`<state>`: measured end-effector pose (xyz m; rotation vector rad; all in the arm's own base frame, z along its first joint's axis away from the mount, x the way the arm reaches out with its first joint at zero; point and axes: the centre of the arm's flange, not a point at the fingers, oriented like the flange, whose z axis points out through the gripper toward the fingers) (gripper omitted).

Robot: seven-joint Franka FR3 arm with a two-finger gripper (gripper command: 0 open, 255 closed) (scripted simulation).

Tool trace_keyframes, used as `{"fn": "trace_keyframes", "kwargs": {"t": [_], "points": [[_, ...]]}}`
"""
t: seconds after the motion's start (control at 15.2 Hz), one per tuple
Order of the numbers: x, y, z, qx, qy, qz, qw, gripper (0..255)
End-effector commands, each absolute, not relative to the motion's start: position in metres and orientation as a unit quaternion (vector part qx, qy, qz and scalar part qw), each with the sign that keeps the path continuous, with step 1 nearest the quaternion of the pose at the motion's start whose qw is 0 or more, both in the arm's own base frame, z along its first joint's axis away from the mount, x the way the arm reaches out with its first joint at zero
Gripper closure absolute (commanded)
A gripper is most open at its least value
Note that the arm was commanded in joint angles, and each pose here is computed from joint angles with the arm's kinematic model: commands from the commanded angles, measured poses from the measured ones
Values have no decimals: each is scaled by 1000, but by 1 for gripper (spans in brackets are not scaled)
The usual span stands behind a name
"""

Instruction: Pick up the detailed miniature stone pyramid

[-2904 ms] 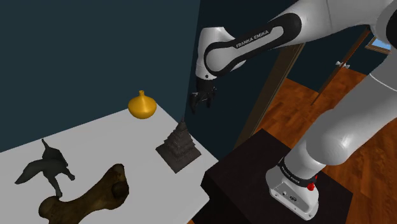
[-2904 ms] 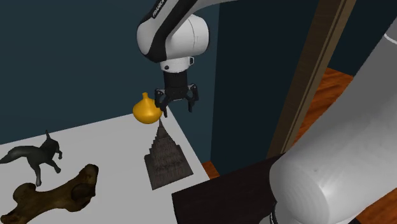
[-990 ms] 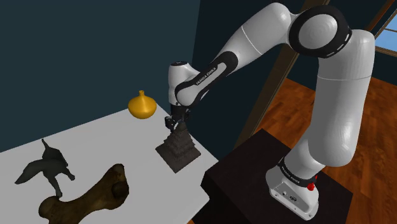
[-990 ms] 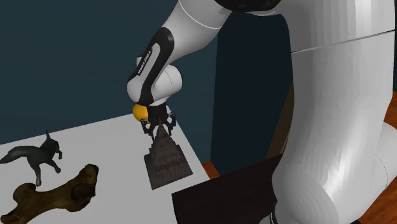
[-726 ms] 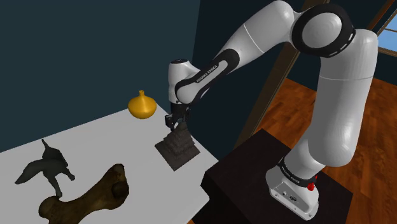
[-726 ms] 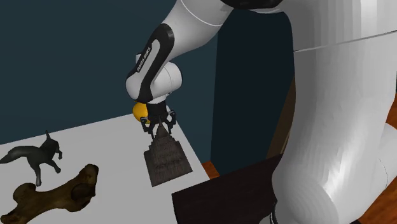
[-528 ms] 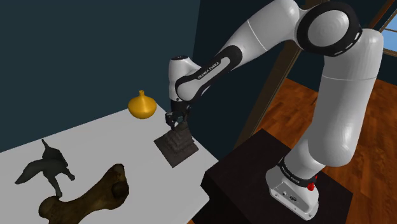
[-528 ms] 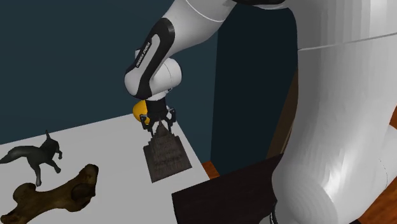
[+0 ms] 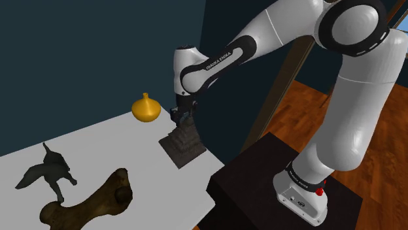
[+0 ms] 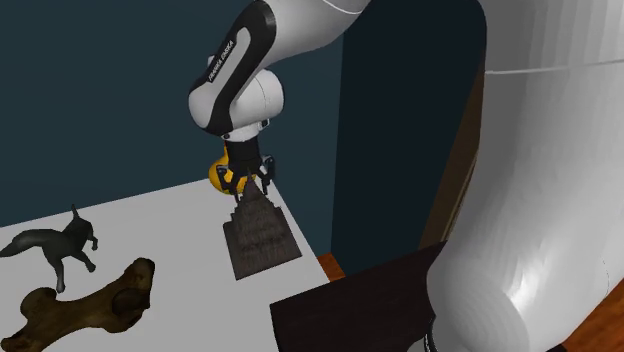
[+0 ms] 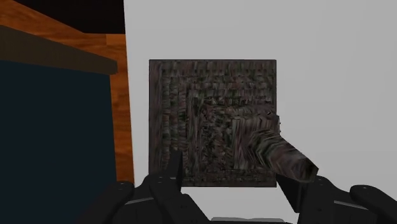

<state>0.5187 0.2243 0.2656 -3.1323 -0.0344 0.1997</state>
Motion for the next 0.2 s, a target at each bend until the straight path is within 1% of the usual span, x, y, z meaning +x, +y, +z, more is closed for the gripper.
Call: {"fn": "trace_keyframes", "kwargs": {"t": [0.0,0.13], "points": [[518,224,278,-998,-11,62,2,255],[518,224,278,-998,-11,62,2,255]]}}
